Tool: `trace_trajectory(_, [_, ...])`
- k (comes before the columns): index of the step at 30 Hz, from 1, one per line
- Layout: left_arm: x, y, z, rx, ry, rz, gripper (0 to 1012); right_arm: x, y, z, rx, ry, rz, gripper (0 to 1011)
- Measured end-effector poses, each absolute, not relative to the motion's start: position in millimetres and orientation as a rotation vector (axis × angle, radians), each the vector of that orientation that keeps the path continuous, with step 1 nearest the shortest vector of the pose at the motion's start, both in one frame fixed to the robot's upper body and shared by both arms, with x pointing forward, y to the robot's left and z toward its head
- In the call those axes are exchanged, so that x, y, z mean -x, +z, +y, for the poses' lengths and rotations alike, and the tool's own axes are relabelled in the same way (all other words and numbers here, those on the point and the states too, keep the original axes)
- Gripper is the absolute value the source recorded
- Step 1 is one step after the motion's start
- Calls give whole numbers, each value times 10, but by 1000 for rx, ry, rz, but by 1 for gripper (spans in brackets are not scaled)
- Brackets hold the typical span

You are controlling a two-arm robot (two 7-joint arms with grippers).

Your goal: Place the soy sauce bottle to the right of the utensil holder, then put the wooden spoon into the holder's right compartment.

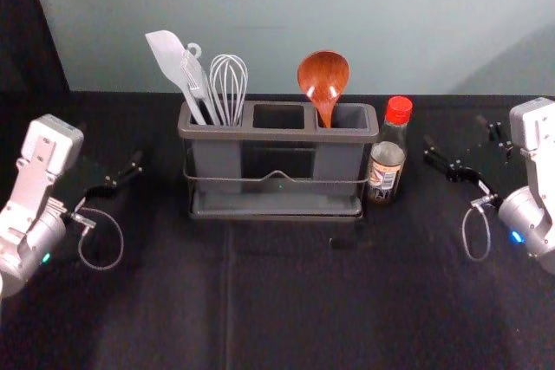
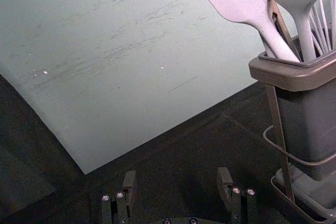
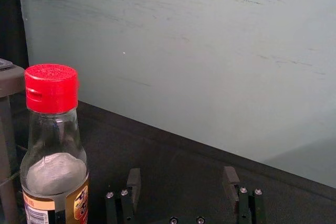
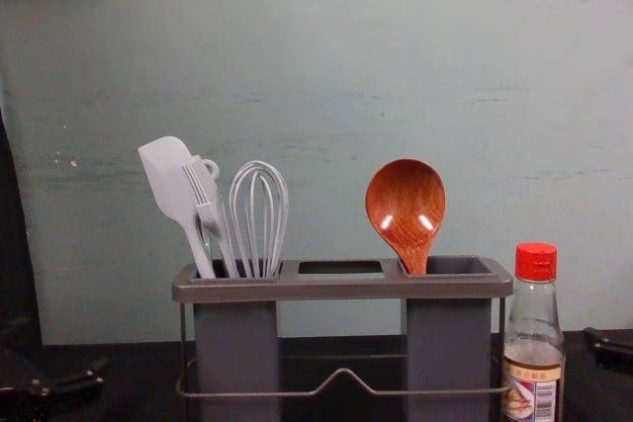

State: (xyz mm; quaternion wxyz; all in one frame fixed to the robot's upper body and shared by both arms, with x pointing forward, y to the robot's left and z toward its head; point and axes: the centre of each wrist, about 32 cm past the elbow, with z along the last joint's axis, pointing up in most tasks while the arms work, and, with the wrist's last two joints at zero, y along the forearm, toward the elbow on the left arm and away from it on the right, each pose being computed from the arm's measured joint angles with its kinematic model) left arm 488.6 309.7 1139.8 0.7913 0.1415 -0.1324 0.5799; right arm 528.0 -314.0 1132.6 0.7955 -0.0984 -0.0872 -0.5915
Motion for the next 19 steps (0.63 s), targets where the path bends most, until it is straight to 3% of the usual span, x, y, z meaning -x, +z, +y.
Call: trace_trajectory(19, [-4886, 11398, 3097, -304, 1248, -285, 1000, -5280, 11326, -3140, 211, -1271, -187, 1003])
